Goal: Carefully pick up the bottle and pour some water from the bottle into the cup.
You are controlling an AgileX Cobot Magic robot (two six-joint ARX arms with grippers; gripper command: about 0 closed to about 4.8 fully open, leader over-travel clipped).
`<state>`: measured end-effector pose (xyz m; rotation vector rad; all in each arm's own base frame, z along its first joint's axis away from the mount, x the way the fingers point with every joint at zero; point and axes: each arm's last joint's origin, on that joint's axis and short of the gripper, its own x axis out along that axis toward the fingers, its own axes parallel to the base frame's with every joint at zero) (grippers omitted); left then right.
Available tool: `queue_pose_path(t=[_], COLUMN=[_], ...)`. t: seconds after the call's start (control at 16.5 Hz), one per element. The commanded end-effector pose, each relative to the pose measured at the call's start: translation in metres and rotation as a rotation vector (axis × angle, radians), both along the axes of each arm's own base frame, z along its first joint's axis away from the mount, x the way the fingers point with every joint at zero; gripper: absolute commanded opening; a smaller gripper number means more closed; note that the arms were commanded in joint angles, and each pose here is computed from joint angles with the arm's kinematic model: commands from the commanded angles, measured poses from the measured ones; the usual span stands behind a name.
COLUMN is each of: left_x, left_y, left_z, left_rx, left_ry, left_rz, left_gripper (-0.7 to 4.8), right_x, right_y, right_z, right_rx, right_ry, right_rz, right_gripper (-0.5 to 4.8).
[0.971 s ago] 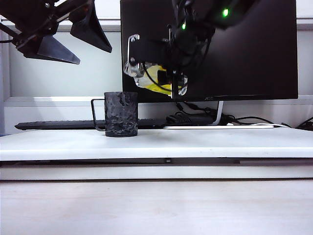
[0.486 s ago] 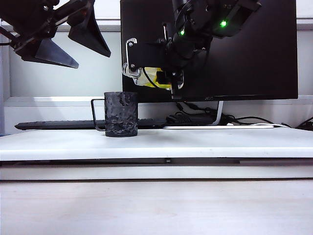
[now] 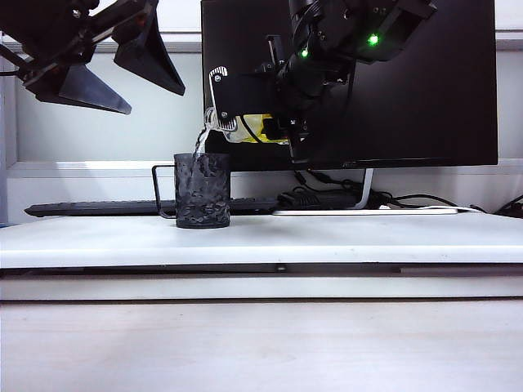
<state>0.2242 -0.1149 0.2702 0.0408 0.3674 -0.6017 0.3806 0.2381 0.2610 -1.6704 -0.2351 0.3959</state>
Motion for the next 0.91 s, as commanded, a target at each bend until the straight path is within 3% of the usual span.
queue_pose_path(t=[0.06,0.91], left_x=[-0.0003,-0.0006], left_y=[0.0000,0.0001], left_z=[0.0026,0.0017], left_rx=[0.000,0.004], left_ry=[-0.011,-0.003], left_rz=[-0.008,-0.008], left_gripper=[4.79,4.79], right_x=[-0.0003,0.0000], right_y=[-0.0006,-0.0011], right_z=[0.0116,0.0124], right_rx=[0.027,0.006], right_ry=[-0.054,-0.071], right_rz=[0.004,-0.001], right_gripper=[1.36,1.38])
